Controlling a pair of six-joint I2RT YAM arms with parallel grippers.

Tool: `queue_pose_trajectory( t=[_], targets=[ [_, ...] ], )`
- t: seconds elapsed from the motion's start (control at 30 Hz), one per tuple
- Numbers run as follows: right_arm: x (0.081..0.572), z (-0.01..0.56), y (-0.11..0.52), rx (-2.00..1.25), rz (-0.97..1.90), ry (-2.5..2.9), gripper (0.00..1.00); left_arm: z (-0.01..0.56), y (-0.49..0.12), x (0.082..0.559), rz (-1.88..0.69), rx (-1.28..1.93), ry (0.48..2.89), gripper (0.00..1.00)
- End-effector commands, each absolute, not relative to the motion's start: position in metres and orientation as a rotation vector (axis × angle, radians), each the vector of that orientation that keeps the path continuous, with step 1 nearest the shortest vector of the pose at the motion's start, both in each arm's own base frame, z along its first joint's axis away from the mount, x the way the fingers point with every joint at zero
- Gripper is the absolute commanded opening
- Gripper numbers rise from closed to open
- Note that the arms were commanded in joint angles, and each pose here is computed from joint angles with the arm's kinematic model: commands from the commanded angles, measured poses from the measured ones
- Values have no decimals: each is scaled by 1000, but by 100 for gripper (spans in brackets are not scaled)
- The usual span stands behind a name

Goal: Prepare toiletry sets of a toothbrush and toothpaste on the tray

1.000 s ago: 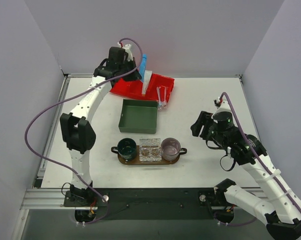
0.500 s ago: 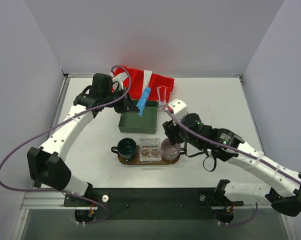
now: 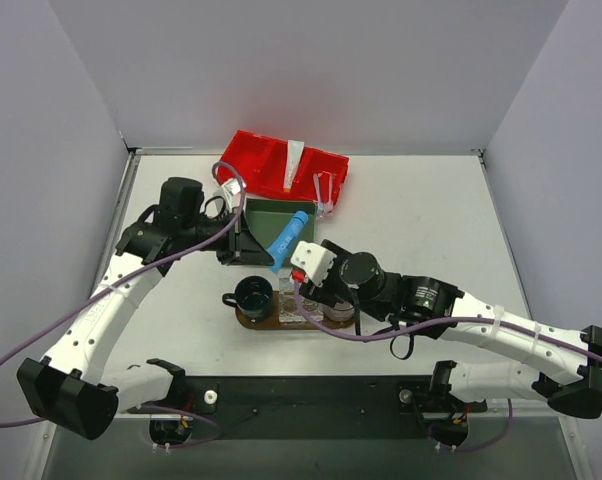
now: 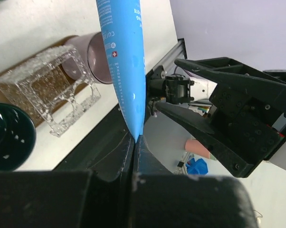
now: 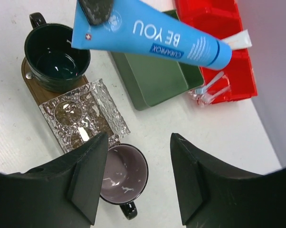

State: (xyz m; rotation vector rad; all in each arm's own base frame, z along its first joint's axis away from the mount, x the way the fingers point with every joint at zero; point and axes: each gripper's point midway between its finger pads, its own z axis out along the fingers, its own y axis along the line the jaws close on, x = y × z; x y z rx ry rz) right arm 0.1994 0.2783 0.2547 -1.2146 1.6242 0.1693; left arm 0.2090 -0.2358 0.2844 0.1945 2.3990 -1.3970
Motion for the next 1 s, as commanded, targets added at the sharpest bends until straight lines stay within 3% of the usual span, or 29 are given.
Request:
queue_pose_trajectory(
  t=[0.0, 0.63, 0.73, 0.97],
  targets=[
    [196, 274, 287, -1287, 102, 1448, 50, 301, -243, 179, -1507, 273, 2379, 0],
    [194, 260, 324, -1495, -100, 1257, 49, 311, -263, 138, -1636, 476, 2378, 0],
    [196, 257, 324, -1488, -114, 1254, 42, 315, -266, 135, -1673, 489, 2367, 0],
    [198, 266, 328, -1400, -87, 1256, 7, 314, -267, 135, -1689, 486, 2364, 0]
  ],
)
